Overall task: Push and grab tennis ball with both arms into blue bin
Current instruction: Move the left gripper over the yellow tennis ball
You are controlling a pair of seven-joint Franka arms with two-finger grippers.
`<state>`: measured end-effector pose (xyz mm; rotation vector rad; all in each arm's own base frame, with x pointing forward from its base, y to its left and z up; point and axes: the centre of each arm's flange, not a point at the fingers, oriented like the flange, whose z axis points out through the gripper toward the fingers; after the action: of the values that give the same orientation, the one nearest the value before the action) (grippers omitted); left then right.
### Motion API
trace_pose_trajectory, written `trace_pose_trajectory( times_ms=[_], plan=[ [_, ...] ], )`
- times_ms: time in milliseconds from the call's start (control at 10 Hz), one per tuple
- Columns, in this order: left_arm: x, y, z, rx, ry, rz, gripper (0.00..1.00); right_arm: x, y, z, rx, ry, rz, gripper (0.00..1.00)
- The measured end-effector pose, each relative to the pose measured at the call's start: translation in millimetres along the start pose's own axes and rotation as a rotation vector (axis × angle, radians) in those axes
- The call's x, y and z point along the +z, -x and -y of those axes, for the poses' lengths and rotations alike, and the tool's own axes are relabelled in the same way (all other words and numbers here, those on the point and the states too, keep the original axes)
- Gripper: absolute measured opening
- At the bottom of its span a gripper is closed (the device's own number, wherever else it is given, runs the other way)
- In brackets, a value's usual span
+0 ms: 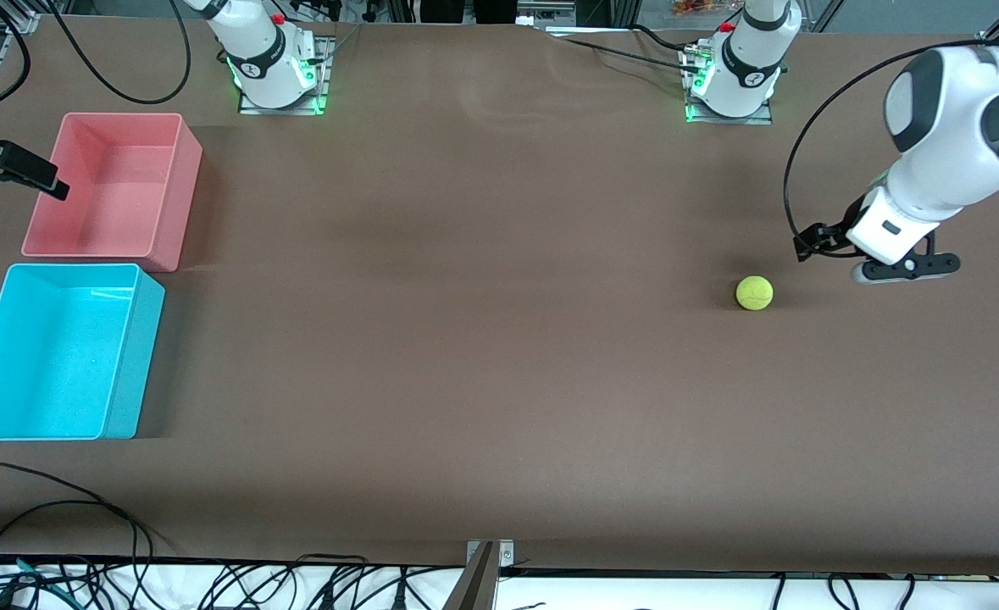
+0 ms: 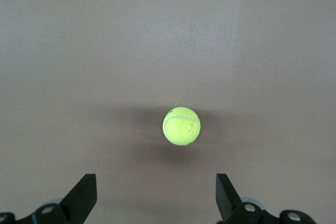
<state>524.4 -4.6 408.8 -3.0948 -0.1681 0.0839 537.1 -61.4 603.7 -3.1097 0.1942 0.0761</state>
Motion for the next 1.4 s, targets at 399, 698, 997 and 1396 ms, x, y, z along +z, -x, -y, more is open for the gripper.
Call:
trace_pose_trajectory(
  times_ms=[399, 698, 997, 1396],
  plan=[
    [52, 13, -1, 0.005, 0.006, -0.011, 1.00, 0, 0, 0, 0.000, 0.000, 0.000, 1.00],
    [98, 19, -3, 0.010, 0.001, 0.071, 1.00, 0, 0, 0, 0.000, 0.000, 0.001, 1.00],
    [122, 24, -9, 0.024, -0.003, 0.118, 0.83, 0, 0, 0, 0.000, 0.000, 0.001, 1.00],
    [126, 25, -10, 0.209, 0.008, 0.126, 0.23, 1, 0, 0, 0.000, 0.000, 0.002, 1.00]
  ],
)
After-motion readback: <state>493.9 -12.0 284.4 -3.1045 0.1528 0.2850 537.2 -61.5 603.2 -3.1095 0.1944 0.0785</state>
